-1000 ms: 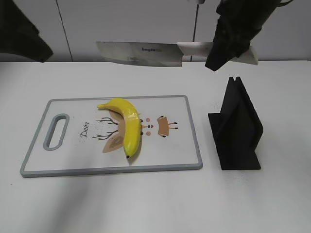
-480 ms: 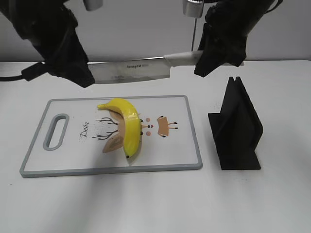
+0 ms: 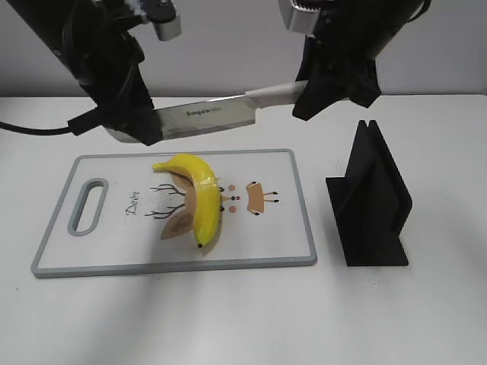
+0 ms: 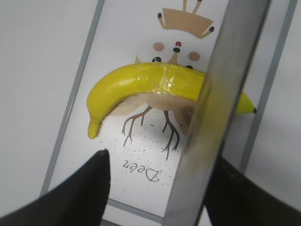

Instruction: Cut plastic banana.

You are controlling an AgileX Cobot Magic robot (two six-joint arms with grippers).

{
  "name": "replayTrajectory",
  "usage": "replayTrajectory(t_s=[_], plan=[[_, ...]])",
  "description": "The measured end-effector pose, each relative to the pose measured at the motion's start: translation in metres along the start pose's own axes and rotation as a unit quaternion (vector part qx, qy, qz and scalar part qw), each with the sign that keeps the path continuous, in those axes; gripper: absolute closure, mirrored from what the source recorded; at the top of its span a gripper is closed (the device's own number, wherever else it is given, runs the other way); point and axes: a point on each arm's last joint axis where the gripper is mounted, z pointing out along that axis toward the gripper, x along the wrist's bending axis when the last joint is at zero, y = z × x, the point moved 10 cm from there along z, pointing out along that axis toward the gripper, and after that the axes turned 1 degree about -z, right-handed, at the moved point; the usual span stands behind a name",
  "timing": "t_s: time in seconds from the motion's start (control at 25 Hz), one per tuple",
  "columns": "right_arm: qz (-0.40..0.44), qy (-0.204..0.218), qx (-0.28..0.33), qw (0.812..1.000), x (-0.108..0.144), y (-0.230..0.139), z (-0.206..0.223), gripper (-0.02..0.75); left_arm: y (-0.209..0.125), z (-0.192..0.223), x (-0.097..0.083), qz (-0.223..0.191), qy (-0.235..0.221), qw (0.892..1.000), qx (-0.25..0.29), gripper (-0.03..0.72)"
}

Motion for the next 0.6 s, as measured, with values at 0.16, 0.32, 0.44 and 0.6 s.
replayTrajectory(t_s=[0.16, 0.32, 0.44, 0.6], plan=[[0.007, -0.009, -0.016, 1.0, -0.005, 0.005, 0.004, 0.571, -0.003, 0.008, 0.0, -0.002, -0.008, 1.0, 0.006, 0.153], [0.012, -0.002, -0.013, 1.0, -0.006, 0.0, 0.014, 0.571, -0.003, 0.01, 0.0, -0.003, -0.009, 1.0, 0.006, 0.386], [0.016, -0.001, -0.011, 1.0, -0.009, -0.003, 0.022, 0.571, -0.002, 0.011, 0.002, -0.003, -0.005, 1.0, 0.004, 0.613], [0.015, -0.008, -0.012, 1.0, -0.013, -0.004, 0.025, 0.571, -0.003, 0.011, 0.003, 0.009, -0.003, 1.0, 0.007, 0.682]])
